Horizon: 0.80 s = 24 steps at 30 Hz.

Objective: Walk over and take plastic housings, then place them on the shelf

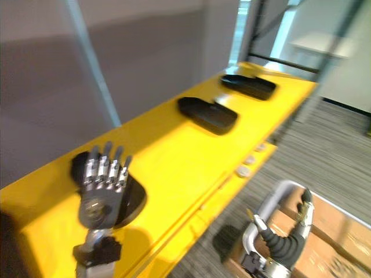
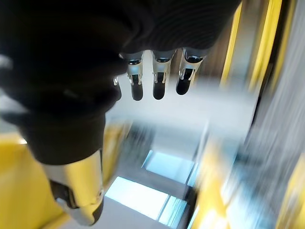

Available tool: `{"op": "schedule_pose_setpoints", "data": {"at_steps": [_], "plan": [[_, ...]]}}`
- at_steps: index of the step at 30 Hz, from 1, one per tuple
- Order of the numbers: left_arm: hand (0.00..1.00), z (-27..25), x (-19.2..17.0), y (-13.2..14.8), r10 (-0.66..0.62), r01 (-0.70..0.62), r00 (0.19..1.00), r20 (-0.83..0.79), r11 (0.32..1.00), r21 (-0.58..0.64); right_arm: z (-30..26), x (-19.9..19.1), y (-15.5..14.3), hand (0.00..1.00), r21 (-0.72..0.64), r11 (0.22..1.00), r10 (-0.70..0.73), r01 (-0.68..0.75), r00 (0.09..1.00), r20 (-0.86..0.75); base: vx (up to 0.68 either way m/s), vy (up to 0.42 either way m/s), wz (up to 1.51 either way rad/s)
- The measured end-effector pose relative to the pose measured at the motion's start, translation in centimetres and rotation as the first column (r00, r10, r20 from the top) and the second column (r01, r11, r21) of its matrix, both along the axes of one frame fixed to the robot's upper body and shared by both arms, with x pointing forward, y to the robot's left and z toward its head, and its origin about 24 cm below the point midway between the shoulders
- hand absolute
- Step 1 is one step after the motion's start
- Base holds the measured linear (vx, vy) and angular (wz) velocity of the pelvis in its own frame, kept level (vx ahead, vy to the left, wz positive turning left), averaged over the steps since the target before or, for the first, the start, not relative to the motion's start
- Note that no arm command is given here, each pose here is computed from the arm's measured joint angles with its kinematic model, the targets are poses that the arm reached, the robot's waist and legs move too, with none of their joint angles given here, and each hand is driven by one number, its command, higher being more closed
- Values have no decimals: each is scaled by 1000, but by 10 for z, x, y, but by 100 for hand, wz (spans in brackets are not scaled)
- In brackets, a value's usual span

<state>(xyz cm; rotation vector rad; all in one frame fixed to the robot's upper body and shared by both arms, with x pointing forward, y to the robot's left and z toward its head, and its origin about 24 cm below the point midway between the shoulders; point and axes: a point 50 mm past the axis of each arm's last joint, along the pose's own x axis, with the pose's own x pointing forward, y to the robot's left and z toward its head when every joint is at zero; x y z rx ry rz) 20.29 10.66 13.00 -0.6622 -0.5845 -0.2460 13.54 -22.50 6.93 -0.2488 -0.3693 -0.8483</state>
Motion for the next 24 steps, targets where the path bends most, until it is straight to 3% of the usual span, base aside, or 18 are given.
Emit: {"op": "schedule_pose_setpoints", "data": {"at_steps": [3,6,9,16,20,23,24], "plan": [[0,3,8,3,60,-60,998,-13,998,11,-6,-4,4,0,29,999,37,-37,999,-23,-140,202,-188],[0,13,20,15,143,-144,989,27,989,19,-12,15,14,0,72,994,83,-82,997,-4,-295,186,-180],[0,1,17,28,238,-237,971,-34,971,37,-22,29,17,0,101,987,126,-122,991,-36,-157,63,-140],[0,-2,13,32,329,-327,944,-23,942,79,-52,38,15,0,127,979,188,-163,958,-219,-108,-193,-66],[0,4,12,29,317,-317,949,8,948,43,-65,32,5,0,151,978,180,-141,941,-287,-25,-171,-24],[0,6,17,16,197,-197,980,4,978,73,-82,24,-16,0,215,974,149,-72,919,-365,-29,-103,6],[0,-5,24,3,120,-111,991,-60,984,137,-98,17,-25,0,274,961,144,-24,893,-427,-26,-22,18]]}}
